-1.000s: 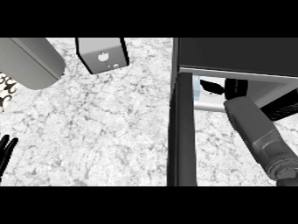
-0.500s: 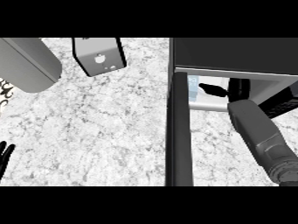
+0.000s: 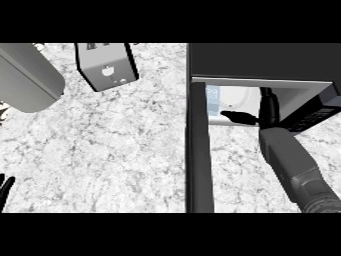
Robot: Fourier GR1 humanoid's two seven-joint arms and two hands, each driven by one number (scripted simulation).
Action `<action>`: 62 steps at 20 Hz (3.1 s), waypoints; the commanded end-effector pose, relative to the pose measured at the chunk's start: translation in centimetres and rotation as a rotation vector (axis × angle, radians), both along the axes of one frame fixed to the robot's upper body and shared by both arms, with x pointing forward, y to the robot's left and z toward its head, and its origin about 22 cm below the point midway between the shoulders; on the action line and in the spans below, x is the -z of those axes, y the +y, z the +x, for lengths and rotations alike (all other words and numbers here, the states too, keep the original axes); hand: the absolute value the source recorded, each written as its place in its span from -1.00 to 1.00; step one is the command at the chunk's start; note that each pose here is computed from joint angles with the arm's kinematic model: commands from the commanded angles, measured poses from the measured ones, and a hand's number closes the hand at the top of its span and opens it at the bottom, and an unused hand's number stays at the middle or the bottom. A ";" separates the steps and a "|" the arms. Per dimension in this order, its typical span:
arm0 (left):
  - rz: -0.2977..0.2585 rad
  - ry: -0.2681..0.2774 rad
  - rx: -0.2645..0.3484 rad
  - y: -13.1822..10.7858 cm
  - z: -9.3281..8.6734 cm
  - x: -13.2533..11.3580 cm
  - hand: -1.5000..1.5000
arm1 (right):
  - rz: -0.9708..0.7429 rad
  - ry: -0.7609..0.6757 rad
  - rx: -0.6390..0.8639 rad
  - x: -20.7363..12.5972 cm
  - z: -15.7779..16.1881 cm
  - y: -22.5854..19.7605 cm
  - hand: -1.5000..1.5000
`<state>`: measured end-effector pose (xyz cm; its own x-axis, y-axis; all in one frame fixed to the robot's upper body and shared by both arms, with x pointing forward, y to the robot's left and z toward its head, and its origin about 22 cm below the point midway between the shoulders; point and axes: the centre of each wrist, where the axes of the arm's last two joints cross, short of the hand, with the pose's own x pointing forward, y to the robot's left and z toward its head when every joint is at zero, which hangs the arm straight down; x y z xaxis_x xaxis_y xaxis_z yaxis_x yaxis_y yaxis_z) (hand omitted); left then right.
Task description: Pick up the milk, place it into the microwave and close the microwave
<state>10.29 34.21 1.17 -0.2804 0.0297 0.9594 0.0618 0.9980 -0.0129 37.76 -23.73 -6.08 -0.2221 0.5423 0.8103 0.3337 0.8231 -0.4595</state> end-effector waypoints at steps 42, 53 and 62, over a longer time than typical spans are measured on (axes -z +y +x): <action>0.259 -0.002 0.561 -18.9 12.1 -1.2 1.00 | 0.579 -0.138 -0.203 0.0 -25.5 -6.4 -1.00; 0.446 -0.014 0.706 -29.8 12.9 1.5 1.00 | 0.487 -0.171 -0.260 -3.7 -27.4 -11.5 -1.00; 0.512 0.142 0.753 -33.7 12.8 3.4 1.00 | 0.493 -0.208 -0.402 -8.2 -24.6 -12.8 -1.00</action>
<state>23.41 1.92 -1.44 -0.2797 -0.2189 0.9348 0.6950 0.6255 0.3544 12.20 -36.11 0.05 -0.4911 -0.0141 0.8710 0.0540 0.9975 0.0466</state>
